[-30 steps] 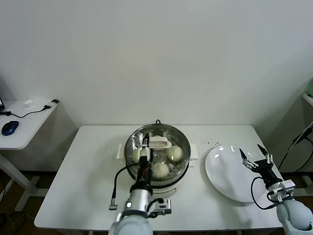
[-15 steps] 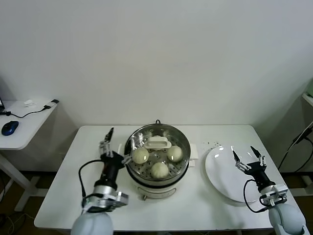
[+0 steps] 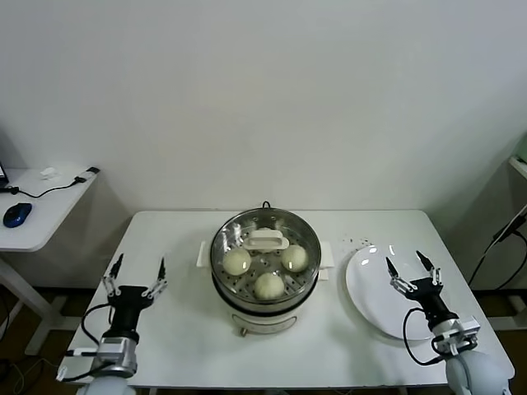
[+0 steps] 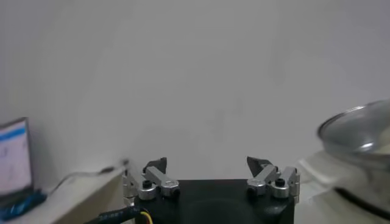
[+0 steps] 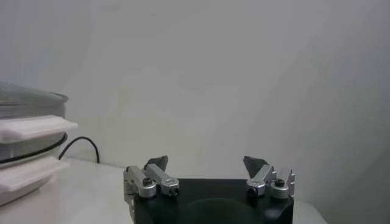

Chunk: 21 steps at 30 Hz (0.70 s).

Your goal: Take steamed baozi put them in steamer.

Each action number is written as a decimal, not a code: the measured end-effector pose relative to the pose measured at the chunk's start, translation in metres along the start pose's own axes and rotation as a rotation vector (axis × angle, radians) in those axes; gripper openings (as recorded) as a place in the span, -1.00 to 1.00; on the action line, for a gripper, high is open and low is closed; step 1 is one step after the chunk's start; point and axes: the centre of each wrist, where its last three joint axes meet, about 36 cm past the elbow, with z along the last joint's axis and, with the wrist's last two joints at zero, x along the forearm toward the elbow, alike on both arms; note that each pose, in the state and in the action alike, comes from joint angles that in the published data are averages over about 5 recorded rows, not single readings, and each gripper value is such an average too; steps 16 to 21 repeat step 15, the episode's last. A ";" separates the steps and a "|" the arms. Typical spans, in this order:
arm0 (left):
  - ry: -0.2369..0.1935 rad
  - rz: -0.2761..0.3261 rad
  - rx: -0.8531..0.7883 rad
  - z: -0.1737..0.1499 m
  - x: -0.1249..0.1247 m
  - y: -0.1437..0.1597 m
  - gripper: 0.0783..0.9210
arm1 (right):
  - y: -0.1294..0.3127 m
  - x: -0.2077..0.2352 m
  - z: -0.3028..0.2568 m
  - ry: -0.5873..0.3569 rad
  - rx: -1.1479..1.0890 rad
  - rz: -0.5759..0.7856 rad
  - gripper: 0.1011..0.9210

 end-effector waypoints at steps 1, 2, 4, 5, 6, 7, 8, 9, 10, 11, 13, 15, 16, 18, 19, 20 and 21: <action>0.007 -0.009 0.020 0.004 0.001 0.003 0.77 | 0.001 0.001 0.001 0.001 -0.003 0.001 0.76; 0.012 -0.016 0.039 0.007 0.002 0.005 0.77 | 0.001 0.002 0.001 0.002 -0.006 0.002 0.76; 0.020 -0.029 0.070 0.013 0.004 0.009 0.77 | 0.003 0.004 0.003 0.004 -0.013 0.005 0.76; 0.022 -0.035 0.084 0.015 0.005 0.011 0.77 | 0.003 0.004 0.004 0.006 -0.016 0.006 0.76; 0.025 -0.040 0.096 0.017 0.006 0.013 0.77 | 0.004 0.005 0.004 0.007 -0.019 0.007 0.76; 0.028 -0.044 0.107 0.018 0.007 0.014 0.77 | 0.005 0.006 0.005 0.008 -0.022 0.008 0.76; 0.031 -0.048 0.117 0.020 0.008 0.016 0.77 | 0.005 0.006 0.005 0.008 -0.025 0.008 0.76; 0.033 -0.051 0.125 0.021 0.009 0.017 0.77 | 0.006 0.007 0.006 0.009 -0.028 0.009 0.76; 0.036 -0.053 0.133 0.022 0.010 0.019 0.77 | 0.007 0.007 0.006 0.009 -0.030 0.009 0.76; 0.038 -0.055 0.139 0.023 0.011 0.020 0.77 | 0.007 0.008 0.006 0.008 -0.033 0.009 0.76; 0.043 -0.059 0.149 0.025 0.014 0.023 0.77 | 0.009 0.008 0.007 0.007 -0.038 0.011 0.76; 0.045 -0.061 0.153 0.026 0.015 0.025 0.77 | 0.010 0.009 0.007 0.006 -0.041 0.012 0.76; 0.045 -0.061 0.153 0.026 0.015 0.025 0.77 | 0.010 0.009 0.007 0.006 -0.041 0.012 0.76; 0.045 -0.061 0.153 0.026 0.015 0.025 0.77 | 0.010 0.009 0.007 0.006 -0.041 0.012 0.76; 0.045 -0.061 0.153 0.026 0.015 0.025 0.77 | 0.010 0.009 0.007 0.006 -0.041 0.012 0.76; 0.045 -0.061 0.153 0.026 0.015 0.025 0.77 | 0.010 0.009 0.007 0.006 -0.041 0.012 0.76; 0.045 -0.061 0.153 0.026 0.015 0.025 0.77 | 0.010 0.009 0.007 0.006 -0.041 0.012 0.76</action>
